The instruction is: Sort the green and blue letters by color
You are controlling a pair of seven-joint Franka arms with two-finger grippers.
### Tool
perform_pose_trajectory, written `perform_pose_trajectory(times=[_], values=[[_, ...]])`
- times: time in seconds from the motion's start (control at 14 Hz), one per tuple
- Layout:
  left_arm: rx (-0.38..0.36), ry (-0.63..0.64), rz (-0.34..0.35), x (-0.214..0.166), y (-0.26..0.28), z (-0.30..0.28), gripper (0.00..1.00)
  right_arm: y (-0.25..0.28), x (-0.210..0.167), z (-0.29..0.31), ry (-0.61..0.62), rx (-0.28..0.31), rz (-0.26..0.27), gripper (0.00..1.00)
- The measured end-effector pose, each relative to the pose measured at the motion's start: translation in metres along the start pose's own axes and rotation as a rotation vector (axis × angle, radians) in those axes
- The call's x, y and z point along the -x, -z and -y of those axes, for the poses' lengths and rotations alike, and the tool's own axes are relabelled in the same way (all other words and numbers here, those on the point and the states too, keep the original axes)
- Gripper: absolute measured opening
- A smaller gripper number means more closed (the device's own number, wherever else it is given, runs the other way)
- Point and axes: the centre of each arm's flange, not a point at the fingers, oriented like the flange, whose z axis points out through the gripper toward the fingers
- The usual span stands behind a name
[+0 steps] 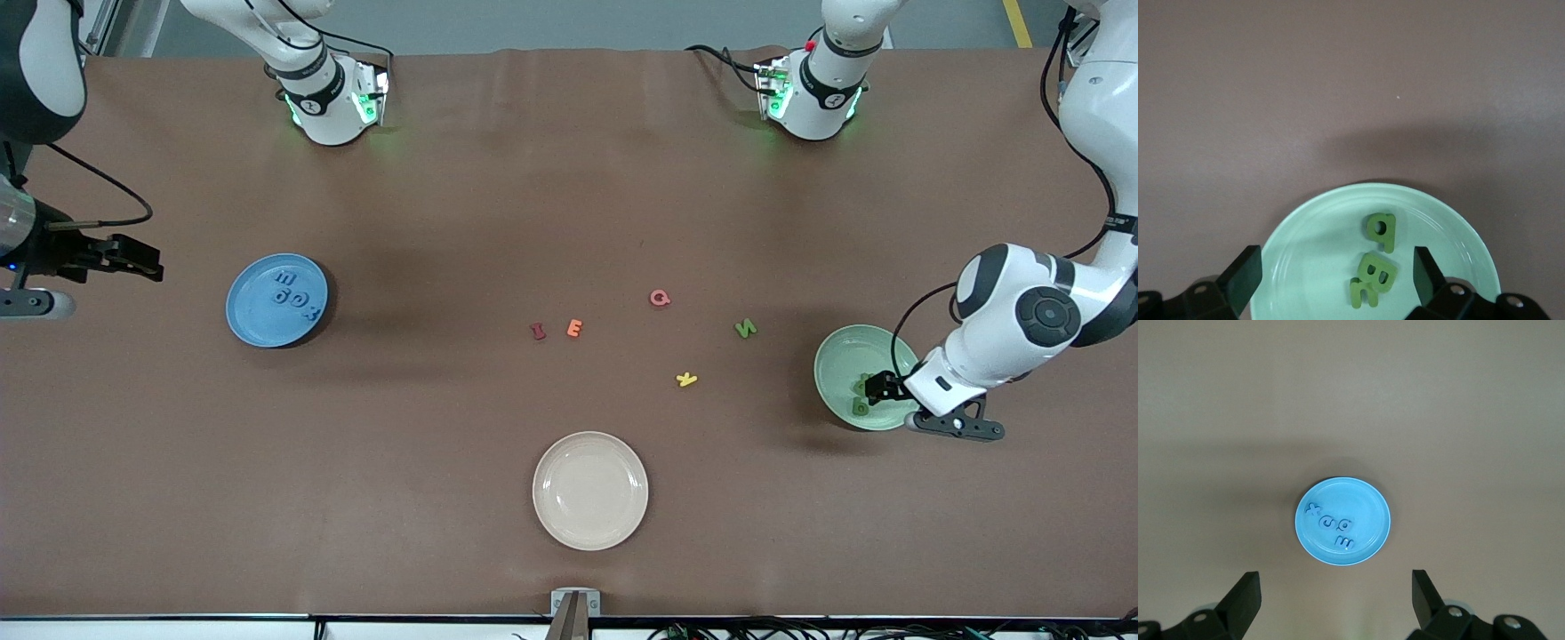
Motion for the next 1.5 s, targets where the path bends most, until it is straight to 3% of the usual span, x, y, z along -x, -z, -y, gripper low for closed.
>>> perform_pose_trajectory(times=[0.5,0.79,1.14,1.29,1.5], values=[[-0.062,0.004,0.004,-0.041,0.072,-0.007,1.00,0.029,-0.001,-0.005,-0.010,0.005,-0.046,1.00],[-0.106,0.027,0.007,-0.052,0.106,0.000,1.00,0.022,0.003,-0.002,-0.007,-0.002,0.013,1.00],[-0.145,0.065,-0.063,-0.062,0.158,0.025,1.00,0.020,0.005,0.002,-0.003,-0.022,0.034,1.00],[-0.135,0.079,-0.079,-0.061,0.191,0.015,1.00,0.021,0.011,0.002,-0.003,-0.024,0.043,1.00],[-0.098,0.143,-0.039,-0.046,0.244,0.006,1.00,0.032,0.032,0.001,-0.005,-0.029,0.040,1.00]])
